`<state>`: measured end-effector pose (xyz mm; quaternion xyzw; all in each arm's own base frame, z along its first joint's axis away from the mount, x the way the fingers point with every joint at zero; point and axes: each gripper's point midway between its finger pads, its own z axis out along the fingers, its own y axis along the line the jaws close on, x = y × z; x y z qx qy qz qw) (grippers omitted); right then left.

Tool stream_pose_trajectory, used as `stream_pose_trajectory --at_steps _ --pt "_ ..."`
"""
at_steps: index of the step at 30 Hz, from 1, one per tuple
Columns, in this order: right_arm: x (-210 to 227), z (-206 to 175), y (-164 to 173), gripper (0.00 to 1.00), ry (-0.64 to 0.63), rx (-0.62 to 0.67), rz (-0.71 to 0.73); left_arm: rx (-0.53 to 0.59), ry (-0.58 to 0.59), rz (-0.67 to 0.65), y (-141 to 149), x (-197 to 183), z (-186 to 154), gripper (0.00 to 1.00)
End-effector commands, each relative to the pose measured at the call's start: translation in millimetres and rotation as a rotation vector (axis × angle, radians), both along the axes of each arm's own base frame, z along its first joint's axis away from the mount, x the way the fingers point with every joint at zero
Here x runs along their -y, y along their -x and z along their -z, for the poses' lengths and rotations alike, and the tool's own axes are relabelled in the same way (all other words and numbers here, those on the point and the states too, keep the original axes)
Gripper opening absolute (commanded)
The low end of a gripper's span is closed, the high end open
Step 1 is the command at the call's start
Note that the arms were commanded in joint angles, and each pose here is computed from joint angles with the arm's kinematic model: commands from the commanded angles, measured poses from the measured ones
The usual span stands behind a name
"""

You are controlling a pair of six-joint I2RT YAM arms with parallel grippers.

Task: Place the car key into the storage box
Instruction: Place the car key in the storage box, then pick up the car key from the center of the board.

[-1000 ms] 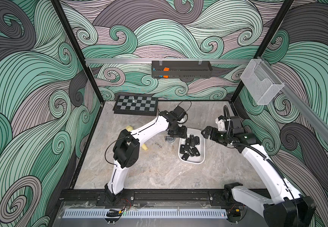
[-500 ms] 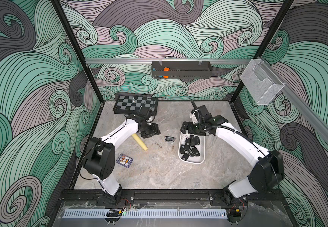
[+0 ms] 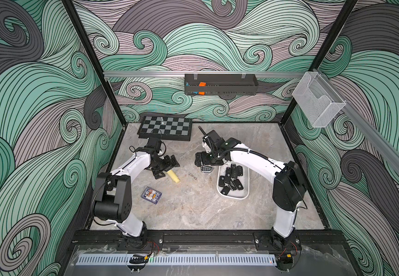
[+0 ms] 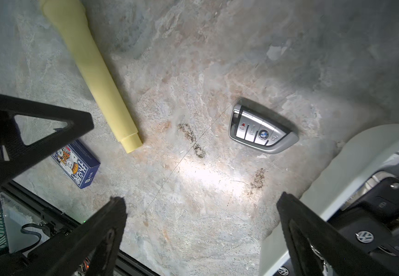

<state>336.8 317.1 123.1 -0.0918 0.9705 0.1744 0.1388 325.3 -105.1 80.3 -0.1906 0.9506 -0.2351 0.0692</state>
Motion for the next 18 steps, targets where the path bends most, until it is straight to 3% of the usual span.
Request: stream_pose_trajectory --at_steps 1,18 --pt "-12 4 2 0.98 -0.019 -0.033 0.006 0.052 0.038 0.001 -6 -6 -19 0.99" --pt "-21 74 22 0.97 0.086 -0.185 -0.14 0.071 0.049 -0.053 -9 -27 -17 0.98"
